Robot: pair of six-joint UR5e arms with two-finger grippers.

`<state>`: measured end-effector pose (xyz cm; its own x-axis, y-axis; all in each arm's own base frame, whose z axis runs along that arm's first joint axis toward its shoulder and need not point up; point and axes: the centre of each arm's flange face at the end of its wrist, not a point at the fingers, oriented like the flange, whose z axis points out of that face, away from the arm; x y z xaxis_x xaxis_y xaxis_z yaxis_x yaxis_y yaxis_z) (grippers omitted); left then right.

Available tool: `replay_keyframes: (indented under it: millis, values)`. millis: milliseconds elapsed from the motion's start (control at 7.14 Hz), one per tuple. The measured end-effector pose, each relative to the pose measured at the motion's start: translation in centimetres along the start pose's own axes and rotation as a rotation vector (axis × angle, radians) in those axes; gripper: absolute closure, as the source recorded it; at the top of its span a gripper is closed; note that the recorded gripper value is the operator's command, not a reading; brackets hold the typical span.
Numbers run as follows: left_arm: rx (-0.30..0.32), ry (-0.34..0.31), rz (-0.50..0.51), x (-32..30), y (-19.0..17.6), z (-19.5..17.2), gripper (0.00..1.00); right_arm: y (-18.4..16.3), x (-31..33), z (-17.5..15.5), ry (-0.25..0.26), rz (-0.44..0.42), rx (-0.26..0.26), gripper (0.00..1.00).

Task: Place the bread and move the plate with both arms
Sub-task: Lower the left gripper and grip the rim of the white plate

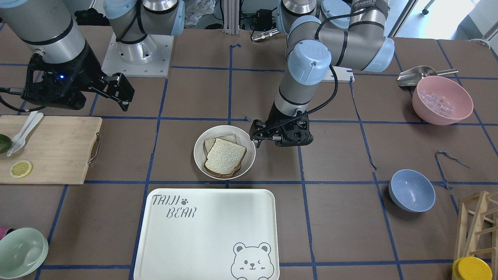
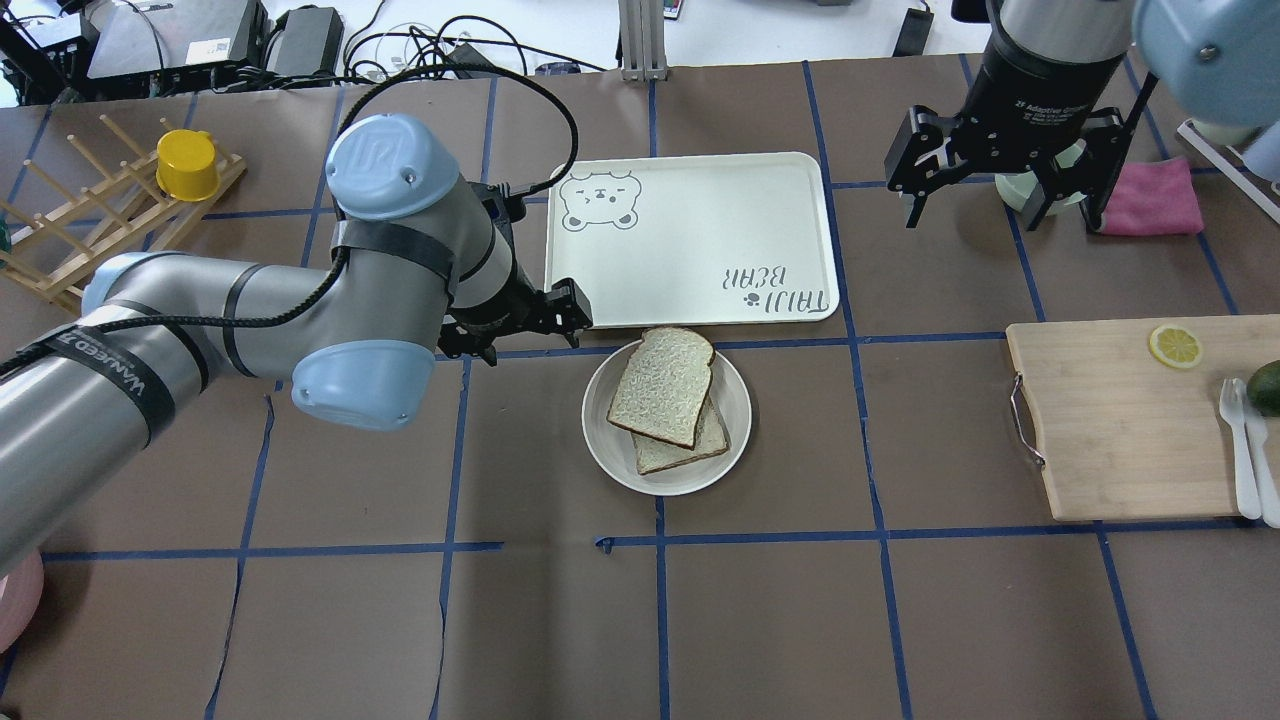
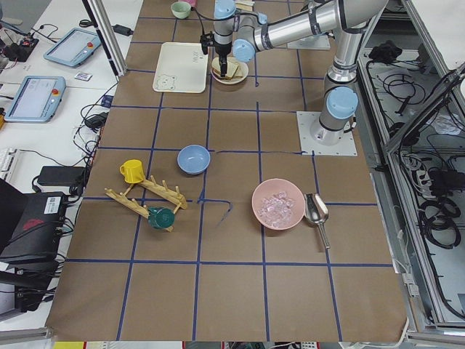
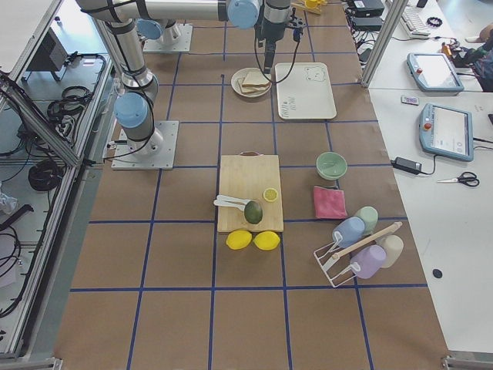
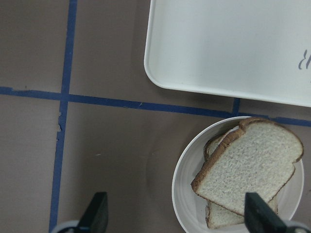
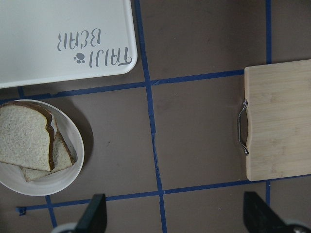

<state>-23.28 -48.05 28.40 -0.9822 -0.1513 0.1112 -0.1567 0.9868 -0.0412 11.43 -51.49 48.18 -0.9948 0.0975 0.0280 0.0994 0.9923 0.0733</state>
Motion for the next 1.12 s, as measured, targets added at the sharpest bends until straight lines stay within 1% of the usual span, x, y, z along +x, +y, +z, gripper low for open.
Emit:
replay_keyframes:
  millis: [280, 840, 1120]
  values:
    - [0.008, -0.009, -0.009, 0.7, 0.7, 2.9, 0.05, 0.0, 0.0, 0.0, 0.001, -0.007, -0.003, 0.00]
    - [-0.046, -0.036, -0.021, 1.8, 1.8, 7.0, 0.06, 0.2, 0.0, 0.3, 0.001, -0.011, -0.014, 0.00]
    - [-0.053, -0.041, -0.018, 1.7, 1.7, 8.6, 0.06, 0.7, -0.2, -0.2, -0.002, -0.015, -0.001, 0.00]
